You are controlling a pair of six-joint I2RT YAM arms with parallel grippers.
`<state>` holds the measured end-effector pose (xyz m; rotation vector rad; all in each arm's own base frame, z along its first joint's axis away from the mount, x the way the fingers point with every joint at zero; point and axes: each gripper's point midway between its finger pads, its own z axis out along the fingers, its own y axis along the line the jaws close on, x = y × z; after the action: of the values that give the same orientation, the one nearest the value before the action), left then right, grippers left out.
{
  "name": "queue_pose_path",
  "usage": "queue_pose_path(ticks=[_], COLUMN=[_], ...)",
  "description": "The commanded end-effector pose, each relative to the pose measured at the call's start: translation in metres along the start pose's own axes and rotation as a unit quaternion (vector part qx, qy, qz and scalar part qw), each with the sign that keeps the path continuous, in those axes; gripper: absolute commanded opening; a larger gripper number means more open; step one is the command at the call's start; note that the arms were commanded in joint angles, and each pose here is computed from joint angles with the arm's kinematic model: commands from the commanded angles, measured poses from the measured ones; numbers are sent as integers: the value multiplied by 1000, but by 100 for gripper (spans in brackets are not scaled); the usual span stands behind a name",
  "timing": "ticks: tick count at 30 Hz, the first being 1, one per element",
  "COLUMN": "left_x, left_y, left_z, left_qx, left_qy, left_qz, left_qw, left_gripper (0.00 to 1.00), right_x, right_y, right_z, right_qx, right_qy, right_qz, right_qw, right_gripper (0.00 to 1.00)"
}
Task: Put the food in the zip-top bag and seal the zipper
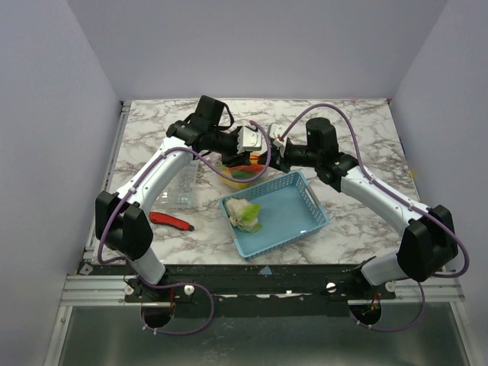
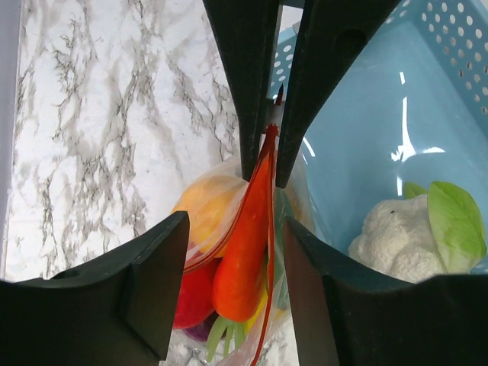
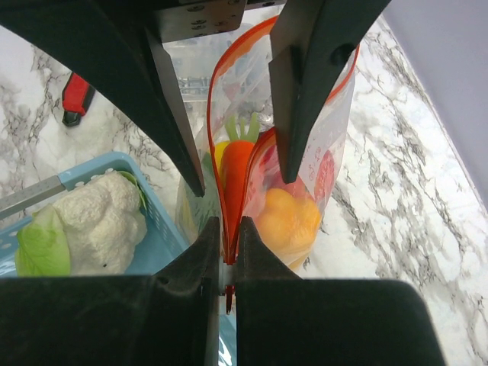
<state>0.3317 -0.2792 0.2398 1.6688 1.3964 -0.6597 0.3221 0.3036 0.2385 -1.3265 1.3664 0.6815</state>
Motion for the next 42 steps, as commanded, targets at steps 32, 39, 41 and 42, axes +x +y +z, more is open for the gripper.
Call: queue_pose_path(ticks=[32,39,41,42], left_x=[-10,-11,-11,-11], left_y=[-5,-9,-9,-9], left_z=[-6,-4,-2,-2], left_qx=[-56,-57,-56,-55], left_qy=[-15,-16,-14,-13], left_qz=[-17,-13,-13,-14], left_qw=[998,998,998,998], left_gripper=[0,0,0,0], right_x=[-16,-22,-23,-21], right_y=[-12,7,9,11], right_z=[-37,-39,-39,-38], right_qx=[110,55,47,41], right_qy=[9,7,9,11], right_qz=[55,41,43,43], right_qw=[992,998,998,998], right_gripper=[45,42,41,41])
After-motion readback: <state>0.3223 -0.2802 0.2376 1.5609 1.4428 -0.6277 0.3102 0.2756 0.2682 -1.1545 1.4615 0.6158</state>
